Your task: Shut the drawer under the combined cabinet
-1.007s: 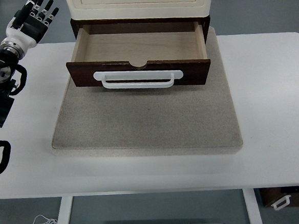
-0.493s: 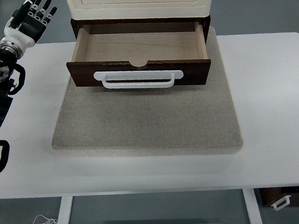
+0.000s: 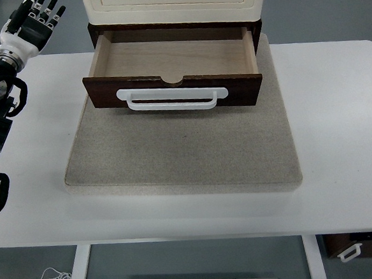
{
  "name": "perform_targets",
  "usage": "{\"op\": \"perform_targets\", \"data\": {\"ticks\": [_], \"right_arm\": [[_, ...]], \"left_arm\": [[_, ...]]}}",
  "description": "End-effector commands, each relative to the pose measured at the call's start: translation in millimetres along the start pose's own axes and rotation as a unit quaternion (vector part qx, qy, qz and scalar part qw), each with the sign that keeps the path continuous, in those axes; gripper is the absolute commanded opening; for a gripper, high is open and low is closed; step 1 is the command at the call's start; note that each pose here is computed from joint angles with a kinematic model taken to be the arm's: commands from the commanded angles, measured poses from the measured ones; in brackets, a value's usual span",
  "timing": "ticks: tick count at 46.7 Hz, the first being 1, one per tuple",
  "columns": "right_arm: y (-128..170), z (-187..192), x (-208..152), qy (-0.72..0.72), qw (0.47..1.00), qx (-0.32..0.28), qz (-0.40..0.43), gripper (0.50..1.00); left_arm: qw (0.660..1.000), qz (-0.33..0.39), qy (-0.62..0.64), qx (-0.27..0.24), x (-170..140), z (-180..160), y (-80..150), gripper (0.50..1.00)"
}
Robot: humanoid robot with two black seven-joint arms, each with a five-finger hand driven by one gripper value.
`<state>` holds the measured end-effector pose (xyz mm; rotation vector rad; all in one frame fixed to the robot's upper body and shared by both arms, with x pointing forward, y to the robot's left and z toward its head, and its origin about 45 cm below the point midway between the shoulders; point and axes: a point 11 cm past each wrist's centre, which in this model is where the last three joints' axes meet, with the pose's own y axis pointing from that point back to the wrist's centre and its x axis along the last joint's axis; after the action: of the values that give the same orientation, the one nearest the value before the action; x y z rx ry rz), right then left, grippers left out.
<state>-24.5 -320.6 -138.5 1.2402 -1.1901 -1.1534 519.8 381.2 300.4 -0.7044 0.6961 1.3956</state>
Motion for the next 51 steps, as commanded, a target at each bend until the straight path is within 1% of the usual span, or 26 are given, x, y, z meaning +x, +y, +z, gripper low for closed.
{"op": "perform_targets", "data": {"ticks": [1,12,16,23,30,39,46,51], "right_arm": [[0,0,0,0.000,1.000,0.000,0.000,0.952],[0,0,0,0.000,1.000,0.000,0.000,0.952],[0,0,0,0.000,1.000,0.000,0.000,0.952],[0,0,0,0.000,1.000,0.000,0.000,0.952],[0,0,0,0.000,1.000,0.000,0.000,0.952],[0,0,0,0.000,1.000,0.000,0.000,0.952],[0,0,0,0.000,1.000,0.000,0.000,0.952],[0,0,0,0.000,1.000,0.000,0.000,0.952]], "left_arm": [[1.000,-0.006,-0.004,-0.009,-3,11,0,1.000],[0.998,-0.023,-0.028,-0.042,-24,58,-2,1.000],[0.997,-0.035,-0.041,-0.056,-37,78,-3,1.000],[0.992,-0.067,-0.060,-0.086,-69,118,-3,1.000],[0.986,-0.107,-0.078,-0.101,-100,140,1,1.000],[0.974,-0.149,-0.123,-0.114,-133,167,15,1.000],[0.961,-0.188,-0.164,-0.117,-163,178,27,1.000],[0.949,-0.219,-0.195,-0.113,-187,177,34,1.000]]}}
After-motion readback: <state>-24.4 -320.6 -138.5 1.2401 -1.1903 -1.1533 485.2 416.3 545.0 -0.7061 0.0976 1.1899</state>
